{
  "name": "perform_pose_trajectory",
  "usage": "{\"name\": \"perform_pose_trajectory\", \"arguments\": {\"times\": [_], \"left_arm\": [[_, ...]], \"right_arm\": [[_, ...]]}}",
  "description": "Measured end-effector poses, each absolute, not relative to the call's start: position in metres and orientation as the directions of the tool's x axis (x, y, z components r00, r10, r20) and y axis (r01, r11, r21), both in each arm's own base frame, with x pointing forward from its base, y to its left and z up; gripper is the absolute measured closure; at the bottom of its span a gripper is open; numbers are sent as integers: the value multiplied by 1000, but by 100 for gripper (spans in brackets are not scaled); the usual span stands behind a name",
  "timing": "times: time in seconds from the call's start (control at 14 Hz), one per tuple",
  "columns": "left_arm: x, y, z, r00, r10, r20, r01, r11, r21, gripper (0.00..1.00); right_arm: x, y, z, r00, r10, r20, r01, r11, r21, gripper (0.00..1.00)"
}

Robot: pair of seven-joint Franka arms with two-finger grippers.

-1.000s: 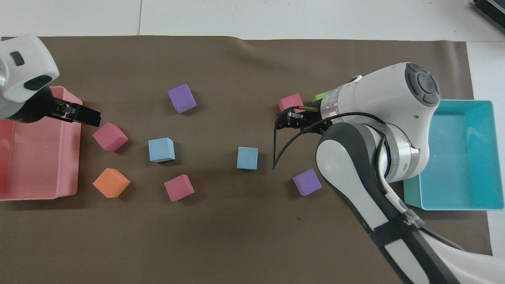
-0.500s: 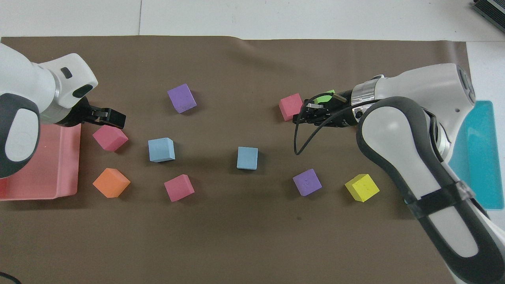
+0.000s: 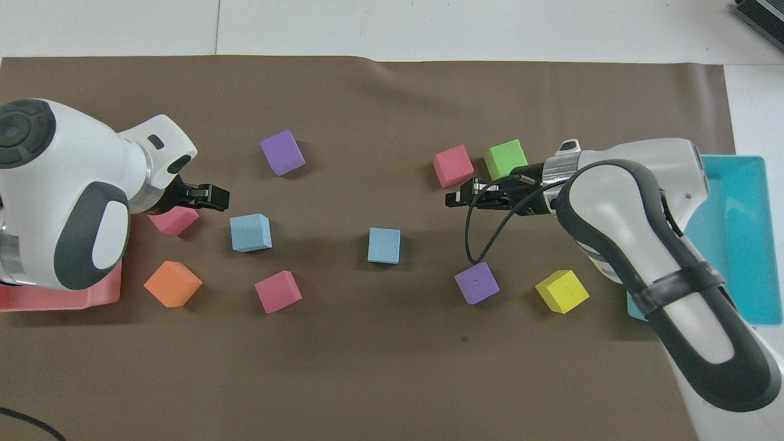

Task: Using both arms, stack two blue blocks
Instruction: 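Reach the left gripper to the other blue cube while the right gripper withdraws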

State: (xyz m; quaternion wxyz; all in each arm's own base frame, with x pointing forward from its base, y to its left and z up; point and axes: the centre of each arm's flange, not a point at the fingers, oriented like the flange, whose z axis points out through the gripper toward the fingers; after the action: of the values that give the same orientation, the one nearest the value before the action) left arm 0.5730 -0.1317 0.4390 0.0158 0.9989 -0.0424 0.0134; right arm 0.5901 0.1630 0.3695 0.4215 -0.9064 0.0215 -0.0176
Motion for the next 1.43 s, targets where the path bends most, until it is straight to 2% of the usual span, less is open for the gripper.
{"name": "perform_pose_trajectory", "arguments": {"times": [0.5, 1.07, 1.43], "left_arm": [[566, -161, 384, 998, -49, 32, -50, -998, 36, 0], [550, -171, 329, 999, -38, 31, -39, -999, 37, 0], [542, -177, 320, 1000, -13, 14, -14, -999, 33, 0]], "right_arm": [[575, 174, 302, 997, 1, 77, 64, -568, -821, 99], [557, 195, 273, 999, 33, 24, 39, -582, -812, 99], [553, 205, 272, 999, 50, 18, 44, -584, -811, 99]]}}
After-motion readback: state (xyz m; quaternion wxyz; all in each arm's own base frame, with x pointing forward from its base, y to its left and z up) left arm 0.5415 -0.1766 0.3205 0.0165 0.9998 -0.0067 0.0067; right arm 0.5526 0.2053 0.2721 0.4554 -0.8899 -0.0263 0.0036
